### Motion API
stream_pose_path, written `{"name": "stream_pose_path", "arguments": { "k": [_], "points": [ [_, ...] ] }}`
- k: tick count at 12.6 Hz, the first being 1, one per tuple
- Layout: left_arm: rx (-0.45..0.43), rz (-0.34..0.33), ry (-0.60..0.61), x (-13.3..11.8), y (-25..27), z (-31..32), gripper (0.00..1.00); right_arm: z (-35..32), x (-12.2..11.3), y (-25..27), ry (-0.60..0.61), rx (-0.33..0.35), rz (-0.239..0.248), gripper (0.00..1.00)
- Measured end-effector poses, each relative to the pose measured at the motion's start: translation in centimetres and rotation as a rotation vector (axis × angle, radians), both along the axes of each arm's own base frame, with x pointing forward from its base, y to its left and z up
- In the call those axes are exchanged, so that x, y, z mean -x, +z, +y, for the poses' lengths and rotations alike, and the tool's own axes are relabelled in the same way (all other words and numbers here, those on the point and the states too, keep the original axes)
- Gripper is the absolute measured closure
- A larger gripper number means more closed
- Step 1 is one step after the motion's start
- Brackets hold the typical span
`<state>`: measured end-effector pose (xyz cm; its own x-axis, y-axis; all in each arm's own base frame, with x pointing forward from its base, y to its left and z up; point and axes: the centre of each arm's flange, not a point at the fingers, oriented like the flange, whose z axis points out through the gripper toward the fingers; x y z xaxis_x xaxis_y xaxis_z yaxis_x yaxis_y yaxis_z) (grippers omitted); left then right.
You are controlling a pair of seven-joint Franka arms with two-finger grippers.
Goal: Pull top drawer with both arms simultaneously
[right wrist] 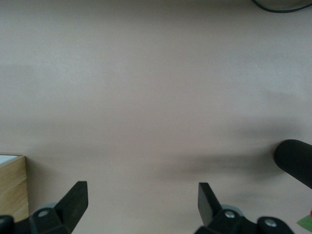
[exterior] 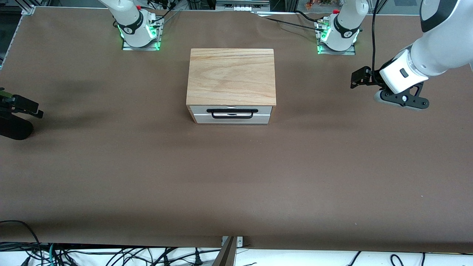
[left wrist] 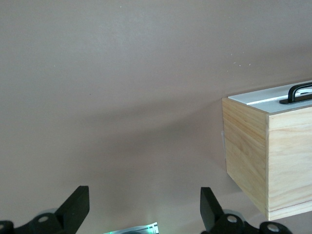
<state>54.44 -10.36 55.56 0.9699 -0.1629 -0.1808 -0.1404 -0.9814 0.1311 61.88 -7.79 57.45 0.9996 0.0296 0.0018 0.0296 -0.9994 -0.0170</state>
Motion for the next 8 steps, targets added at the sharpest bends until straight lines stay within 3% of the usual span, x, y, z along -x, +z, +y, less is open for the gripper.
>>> {"name": "stream_pose_path", "arguments": {
  "k": [6,8],
  "points": [
    [0.002,0.008,-0.001,-0.13,-0.30,-0.07,0.00,0.02,0.00,0.00,0.000,0.000,0.000,0.00],
    [0.045,0.017,-0.004,-0.08,-0.32,-0.53,0.00,0.22,-0.03,-0.02,-0.002,-0.001,0.001,0.00]
  ]
}}
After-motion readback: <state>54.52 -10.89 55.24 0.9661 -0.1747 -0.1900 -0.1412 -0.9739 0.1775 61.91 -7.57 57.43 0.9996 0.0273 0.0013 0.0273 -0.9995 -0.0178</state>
